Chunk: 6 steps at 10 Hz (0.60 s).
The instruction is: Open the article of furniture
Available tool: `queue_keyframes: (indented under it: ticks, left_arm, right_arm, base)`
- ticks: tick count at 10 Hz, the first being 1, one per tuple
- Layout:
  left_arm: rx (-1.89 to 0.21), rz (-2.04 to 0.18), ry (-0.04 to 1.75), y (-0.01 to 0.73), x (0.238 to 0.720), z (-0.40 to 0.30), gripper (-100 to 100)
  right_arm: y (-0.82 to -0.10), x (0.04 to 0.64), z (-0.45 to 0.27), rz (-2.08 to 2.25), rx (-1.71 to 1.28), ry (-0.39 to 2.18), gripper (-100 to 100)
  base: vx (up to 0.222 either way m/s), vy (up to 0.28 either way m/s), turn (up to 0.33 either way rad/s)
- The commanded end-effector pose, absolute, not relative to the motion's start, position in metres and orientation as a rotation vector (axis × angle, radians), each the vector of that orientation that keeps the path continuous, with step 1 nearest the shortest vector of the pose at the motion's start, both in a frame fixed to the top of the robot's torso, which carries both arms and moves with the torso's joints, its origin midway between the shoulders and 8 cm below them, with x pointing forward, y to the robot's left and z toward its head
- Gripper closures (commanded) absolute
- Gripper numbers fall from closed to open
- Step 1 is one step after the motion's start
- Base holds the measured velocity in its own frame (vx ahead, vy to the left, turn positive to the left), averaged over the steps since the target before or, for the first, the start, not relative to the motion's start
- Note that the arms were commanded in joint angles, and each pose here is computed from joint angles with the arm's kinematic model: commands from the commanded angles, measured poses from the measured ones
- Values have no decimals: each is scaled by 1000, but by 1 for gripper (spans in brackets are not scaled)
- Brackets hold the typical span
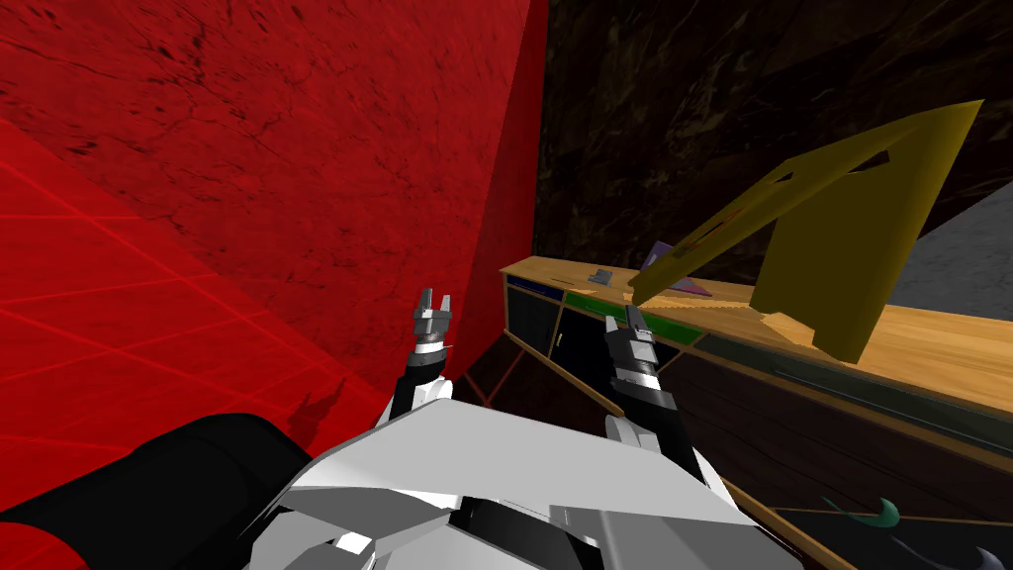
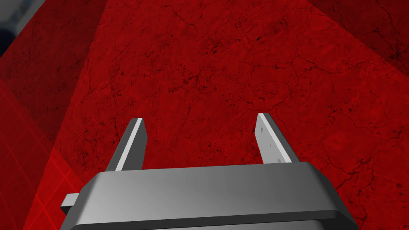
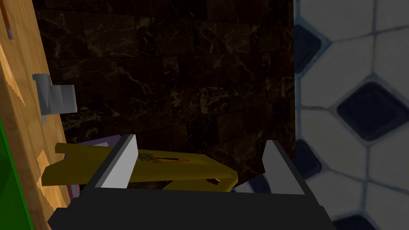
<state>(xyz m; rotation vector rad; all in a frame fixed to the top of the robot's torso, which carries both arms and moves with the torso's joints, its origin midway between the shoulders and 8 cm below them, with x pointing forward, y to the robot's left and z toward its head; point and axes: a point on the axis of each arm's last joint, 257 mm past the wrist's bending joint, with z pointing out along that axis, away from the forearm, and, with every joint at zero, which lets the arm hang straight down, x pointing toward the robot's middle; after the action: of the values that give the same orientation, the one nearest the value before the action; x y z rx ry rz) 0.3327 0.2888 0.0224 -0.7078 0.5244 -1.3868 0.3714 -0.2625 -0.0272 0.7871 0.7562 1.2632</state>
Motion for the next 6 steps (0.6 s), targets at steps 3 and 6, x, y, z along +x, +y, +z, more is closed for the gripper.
queue_keyframes:
  ticks: [3,6]
  left_arm:
    - [-708,-1387,524,289,333,22,0]
    - [-707,-1387,524,289,333,23,0]
  right_arm:
    - [-262,371,-27,1263,787,756,0]
    - [-262,371,-27,1263,787,756,0]
  base:
    - [0,0,0]
    - [0,0,0]
